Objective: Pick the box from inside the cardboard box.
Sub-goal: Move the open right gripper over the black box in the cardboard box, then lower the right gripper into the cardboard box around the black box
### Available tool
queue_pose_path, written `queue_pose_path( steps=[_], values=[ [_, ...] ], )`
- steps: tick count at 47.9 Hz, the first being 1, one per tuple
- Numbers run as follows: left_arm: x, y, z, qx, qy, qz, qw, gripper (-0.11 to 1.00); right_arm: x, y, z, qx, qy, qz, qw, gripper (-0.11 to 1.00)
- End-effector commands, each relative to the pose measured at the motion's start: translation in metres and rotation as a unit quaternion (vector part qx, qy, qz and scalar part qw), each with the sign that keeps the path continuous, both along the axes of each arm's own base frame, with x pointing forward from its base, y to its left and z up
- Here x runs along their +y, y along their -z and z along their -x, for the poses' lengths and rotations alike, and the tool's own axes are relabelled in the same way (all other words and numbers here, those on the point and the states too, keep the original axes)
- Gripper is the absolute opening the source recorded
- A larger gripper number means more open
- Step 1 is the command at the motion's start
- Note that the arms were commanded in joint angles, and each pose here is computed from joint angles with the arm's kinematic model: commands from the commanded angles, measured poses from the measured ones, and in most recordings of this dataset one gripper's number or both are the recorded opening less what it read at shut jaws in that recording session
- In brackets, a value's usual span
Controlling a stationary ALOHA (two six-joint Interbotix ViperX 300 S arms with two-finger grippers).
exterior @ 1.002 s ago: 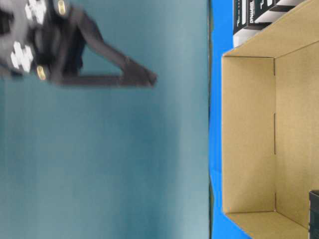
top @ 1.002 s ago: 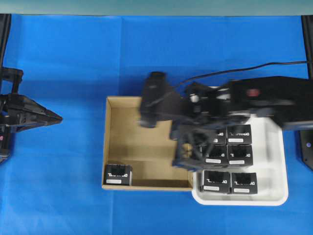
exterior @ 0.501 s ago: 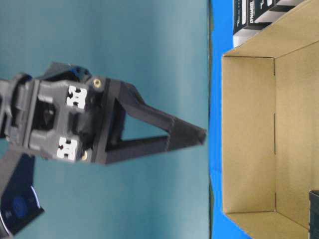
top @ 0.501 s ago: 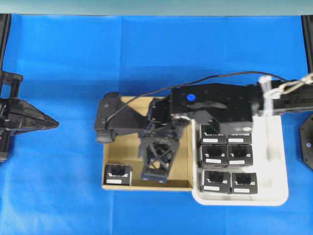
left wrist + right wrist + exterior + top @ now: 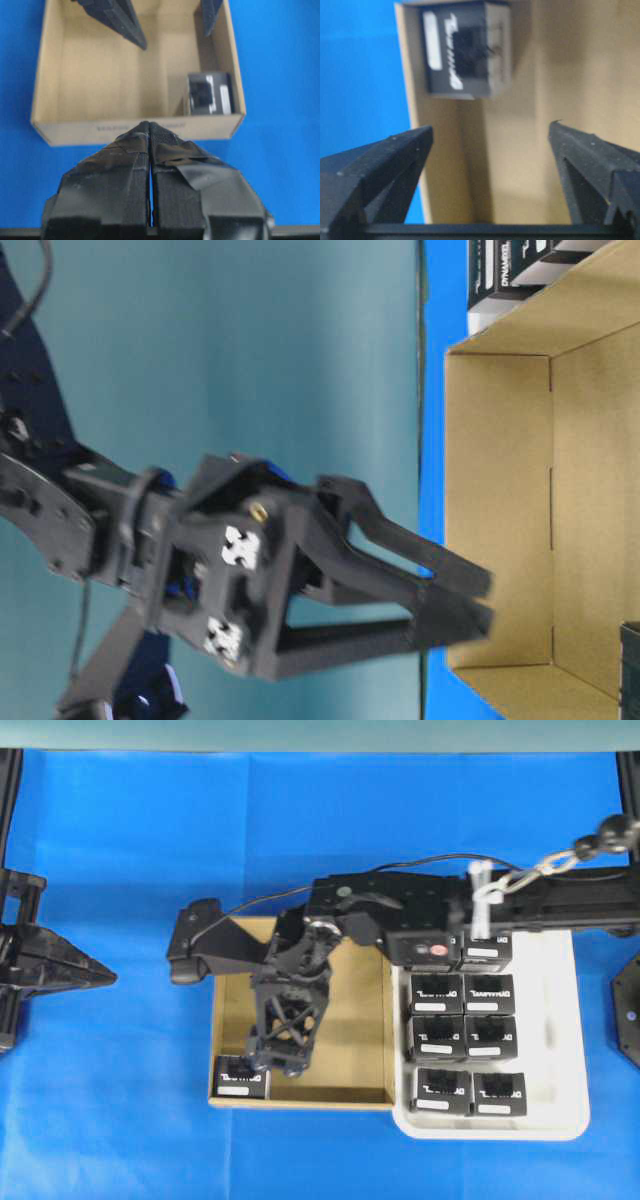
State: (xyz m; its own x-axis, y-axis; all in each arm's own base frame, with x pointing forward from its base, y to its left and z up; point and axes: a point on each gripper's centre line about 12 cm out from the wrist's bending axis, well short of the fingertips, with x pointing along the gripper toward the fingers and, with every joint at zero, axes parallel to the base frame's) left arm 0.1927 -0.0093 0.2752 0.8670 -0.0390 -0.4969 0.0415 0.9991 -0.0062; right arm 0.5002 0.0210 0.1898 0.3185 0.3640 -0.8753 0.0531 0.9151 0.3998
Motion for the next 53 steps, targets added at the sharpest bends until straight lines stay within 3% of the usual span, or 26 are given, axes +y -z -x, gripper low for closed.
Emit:
queue_pose_path(
  steps=[1,20,35,53],
  values=[
    [-0.001,-0.011,-0.002,-0.008,0.0,0.002,1.0,-0.04,0.005,0.004,-0.008,-0.009,-0.001,-0.02,0.9997,1.0],
    [-0.001,-0.01,-0.001,-0.003,-0.001,0.005,1.0,-0.04,0.011,0.03,-0.03,-0.018,0.001,-0.027,0.9995,1.0],
    [0.0,-0.008,-0.002,0.0,-0.001,0.002,1.0,-0.04,0.028,0.049,-0.031,-0.006,-0.01,-0.027,0.9996,1.0],
    [0.0,-0.007,-0.002,0.001,-0.001,0.003,1.0,-0.04,0.026,0.06,-0.032,-0.005,-0.012,-0.005,0.9999,1.0]
  ],
)
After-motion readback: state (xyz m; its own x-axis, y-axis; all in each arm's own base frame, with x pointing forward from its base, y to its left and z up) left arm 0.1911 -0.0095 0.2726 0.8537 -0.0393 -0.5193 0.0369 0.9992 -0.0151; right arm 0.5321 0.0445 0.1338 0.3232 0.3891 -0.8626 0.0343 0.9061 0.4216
